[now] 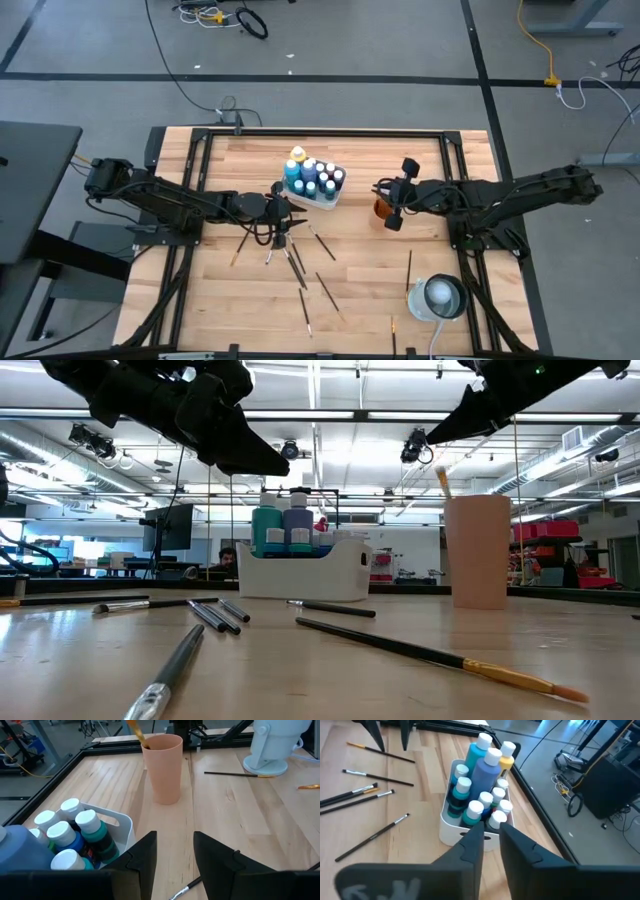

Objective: Pick & Place Paint Supplies
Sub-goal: Put the gold paintbrush into the cup

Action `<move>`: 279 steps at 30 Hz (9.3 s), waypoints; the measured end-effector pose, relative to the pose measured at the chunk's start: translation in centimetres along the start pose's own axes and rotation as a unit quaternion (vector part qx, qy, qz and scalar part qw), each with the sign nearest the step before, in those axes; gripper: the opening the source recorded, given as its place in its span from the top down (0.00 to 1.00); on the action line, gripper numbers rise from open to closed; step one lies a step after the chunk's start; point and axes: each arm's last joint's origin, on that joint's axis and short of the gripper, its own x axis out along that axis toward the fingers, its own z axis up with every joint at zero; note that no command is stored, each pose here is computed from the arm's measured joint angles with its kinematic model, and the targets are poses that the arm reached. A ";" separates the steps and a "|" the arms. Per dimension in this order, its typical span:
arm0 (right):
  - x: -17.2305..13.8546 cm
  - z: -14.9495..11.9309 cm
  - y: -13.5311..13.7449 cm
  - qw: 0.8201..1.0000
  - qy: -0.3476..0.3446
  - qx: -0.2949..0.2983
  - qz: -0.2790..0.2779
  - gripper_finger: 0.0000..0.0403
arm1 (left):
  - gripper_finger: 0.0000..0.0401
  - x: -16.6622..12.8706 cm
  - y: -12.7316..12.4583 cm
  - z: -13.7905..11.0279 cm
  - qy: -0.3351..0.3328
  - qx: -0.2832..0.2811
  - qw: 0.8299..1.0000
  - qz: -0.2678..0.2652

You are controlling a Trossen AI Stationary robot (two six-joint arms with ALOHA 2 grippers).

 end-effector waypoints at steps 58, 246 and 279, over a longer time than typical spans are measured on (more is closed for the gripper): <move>5.5 2.0 18.6 0.788 0.174 -0.297 0.510 0.60 | 0.66 0.0 0.0 0.6 -0.033 -0.084 0.996 -0.005; -1.2 1.4 5.2 0.738 0.201 -0.643 0.023 0.88 | 0.66 -0.4 -1.6 1.3 -0.068 -0.147 0.986 -0.038; 1.8 0.3 11.4 0.892 0.326 0.113 0.292 0.70 | 0.66 -0.4 -1.6 1.3 -0.067 -0.125 0.989 -0.036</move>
